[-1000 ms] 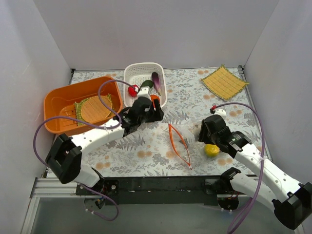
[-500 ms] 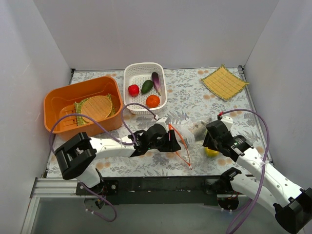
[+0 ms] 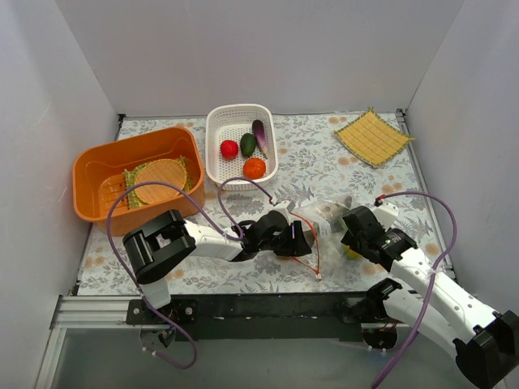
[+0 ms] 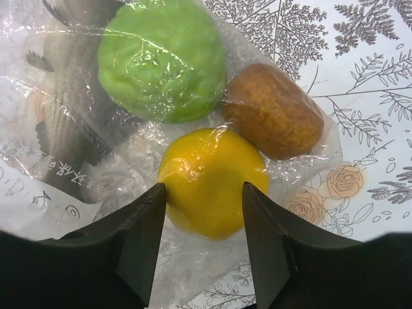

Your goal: Open the zip-top bag and remove the fake food

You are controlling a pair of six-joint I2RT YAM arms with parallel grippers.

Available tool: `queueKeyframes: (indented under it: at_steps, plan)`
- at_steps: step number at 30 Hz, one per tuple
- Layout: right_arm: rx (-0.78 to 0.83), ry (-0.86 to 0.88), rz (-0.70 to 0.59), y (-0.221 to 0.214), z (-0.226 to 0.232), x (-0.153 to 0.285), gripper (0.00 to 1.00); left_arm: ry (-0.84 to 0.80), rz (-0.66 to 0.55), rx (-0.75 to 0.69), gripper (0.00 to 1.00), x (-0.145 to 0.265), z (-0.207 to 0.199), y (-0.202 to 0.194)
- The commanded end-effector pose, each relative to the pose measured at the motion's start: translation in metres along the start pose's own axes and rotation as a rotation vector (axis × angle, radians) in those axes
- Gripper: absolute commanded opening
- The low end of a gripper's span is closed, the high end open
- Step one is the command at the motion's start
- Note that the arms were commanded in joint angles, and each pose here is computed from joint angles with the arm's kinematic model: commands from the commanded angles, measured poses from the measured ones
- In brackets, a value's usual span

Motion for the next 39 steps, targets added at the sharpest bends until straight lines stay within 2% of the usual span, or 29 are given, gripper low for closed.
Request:
queueKeyframes:
  at_steps: [1,4,7,11,17,21,28,31,32,35,39]
  plan:
    - [-0.026,-0.065,0.006,-0.009,-0.012,-0.013,0.59,-0.058,-0.035,-0.024,0.50,-0.001,-0.017,0.011]
    - [-0.038,-0.044,-0.042,0.004,-0.009,-0.006,0.66,-0.056,-0.027,-0.029,0.52,-0.002,-0.015,0.009]
    - [-0.033,-0.049,-0.073,0.016,-0.007,0.001,0.68,-0.055,-0.020,-0.031,0.52,-0.003,-0.015,0.007]
    - [-0.004,-0.061,-0.035,0.008,-0.003,-0.009,0.68,-0.060,-0.025,-0.042,0.53,-0.002,-0.016,0.009]
    - [0.032,0.036,0.066,-0.015,0.013,-0.019,0.62,-0.085,-0.023,-0.068,0.61,0.000,-0.023,0.011]
    - [0.021,0.223,0.126,-0.025,0.044,-0.012,0.59,-0.128,-0.016,-0.077,0.65,0.001,-0.031,0.011]
    - [0.020,0.263,0.162,-0.037,0.043,-0.014,0.55,-0.179,-0.022,-0.087,0.69,0.003,-0.038,0.010]
    - [0.024,0.240,0.157,-0.037,0.038,-0.016,0.35,-0.207,-0.034,-0.091,0.68,0.008,-0.043,0.012]
    - [0.023,0.227,0.147,-0.033,0.037,-0.015,0.21,-0.213,-0.042,-0.090,0.68,0.010,-0.044,0.014]
    - [0.038,0.171,0.108,-0.021,0.029,-0.012,0.08,-0.197,-0.045,-0.093,0.66,0.013,-0.042,0.013]
    - [0.040,0.192,0.119,-0.025,0.029,-0.012,0.08,-0.185,-0.041,-0.089,0.64,0.014,-0.037,0.010]
Point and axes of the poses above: each gripper's point midway between its finger pads, its own x axis back along the fingers, its own z axis along the line the jaws close on, y = z × x, the point moved 1 cm from there along x, back along the fingers, and after that the axes turned 6 degrees about -x, right-handed, at the moved point
